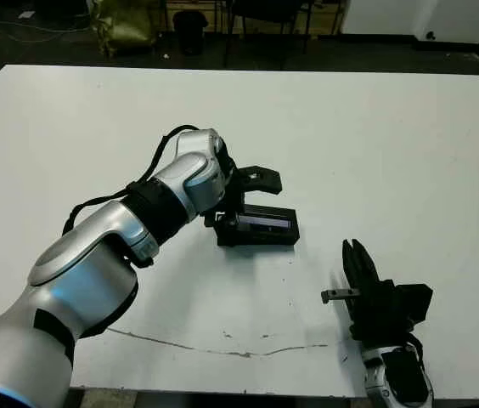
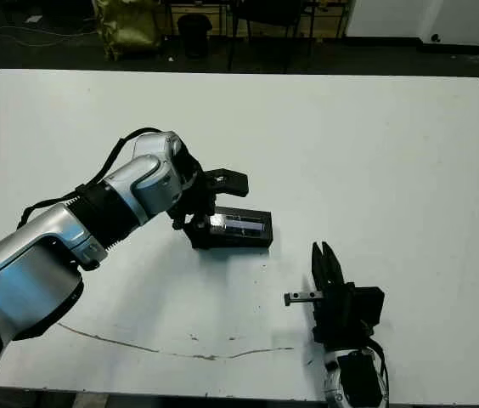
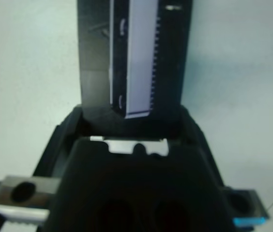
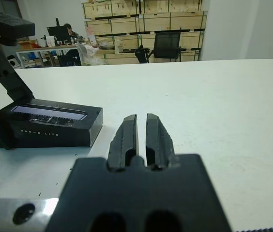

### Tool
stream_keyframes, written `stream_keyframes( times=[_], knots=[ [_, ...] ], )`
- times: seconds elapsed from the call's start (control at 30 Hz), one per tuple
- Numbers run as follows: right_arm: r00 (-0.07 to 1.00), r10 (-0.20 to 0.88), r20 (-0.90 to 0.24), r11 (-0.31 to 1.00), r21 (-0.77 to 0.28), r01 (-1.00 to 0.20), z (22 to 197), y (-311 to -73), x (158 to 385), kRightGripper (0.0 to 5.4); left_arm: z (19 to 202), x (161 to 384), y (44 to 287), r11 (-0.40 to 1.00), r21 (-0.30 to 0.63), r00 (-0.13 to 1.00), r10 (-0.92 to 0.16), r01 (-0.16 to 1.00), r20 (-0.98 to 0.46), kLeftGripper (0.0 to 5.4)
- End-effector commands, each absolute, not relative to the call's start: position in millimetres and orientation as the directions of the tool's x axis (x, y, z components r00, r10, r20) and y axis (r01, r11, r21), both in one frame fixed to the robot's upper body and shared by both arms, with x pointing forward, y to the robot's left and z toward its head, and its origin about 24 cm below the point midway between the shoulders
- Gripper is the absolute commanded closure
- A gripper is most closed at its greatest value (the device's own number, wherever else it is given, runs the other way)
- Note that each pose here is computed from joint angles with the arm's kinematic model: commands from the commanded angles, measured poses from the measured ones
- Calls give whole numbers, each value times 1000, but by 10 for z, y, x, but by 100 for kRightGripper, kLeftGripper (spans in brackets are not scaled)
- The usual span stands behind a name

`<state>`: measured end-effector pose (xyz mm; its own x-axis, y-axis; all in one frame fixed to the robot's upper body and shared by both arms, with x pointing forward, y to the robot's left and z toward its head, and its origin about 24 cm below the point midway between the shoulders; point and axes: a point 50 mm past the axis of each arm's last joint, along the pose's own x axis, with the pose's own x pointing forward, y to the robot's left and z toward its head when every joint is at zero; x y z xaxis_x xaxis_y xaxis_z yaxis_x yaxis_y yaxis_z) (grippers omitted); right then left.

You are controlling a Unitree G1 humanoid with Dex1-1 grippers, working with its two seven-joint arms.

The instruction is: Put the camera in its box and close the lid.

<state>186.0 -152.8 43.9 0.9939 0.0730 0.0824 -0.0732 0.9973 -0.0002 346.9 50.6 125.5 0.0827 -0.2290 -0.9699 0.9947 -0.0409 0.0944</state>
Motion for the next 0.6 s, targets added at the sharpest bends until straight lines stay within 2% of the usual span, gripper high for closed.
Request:
stream_keyframes(
  times=[0.03,0.27,0.33,0.4,0.43,0.47,0.53,0.6],
  knots=[
    [997,68,43,998,-11,-67,389,-1543,1833,540,1139,3475,620,23,81,84,-179,996,-980,234],
    [997,62,39,998,-4,-62,388,-1524,1828,540,1112,3477,616,34,54,58,-137,998,-989,66],
    [998,58,29,998,-2,-58,394,-1520,1821,540,1111,3483,615,31,55,59,-144,998,-988,60],
    [998,56,24,998,7,-56,396,-1520,1817,540,1121,3487,612,21,42,45,-153,999,-987,94],
    [998,57,24,998,8,-57,395,-1522,1816,540,1134,3487,610,-43,42,35,-168,998,-985,124],
    [998,60,28,998,5,-60,393,-1528,1815,540,1148,3485,611,-123,50,28,-178,991,-984,126],
    [997,64,31,998,-1,-64,391,-1536,1812,540,1164,3481,615,-264,85,41,-168,961,-985,117],
    [997,67,35,998,1,-68,387,-1543,1813,540,1160,3478,629,-348,99,49,-150,932,-987,71]
  ],
)
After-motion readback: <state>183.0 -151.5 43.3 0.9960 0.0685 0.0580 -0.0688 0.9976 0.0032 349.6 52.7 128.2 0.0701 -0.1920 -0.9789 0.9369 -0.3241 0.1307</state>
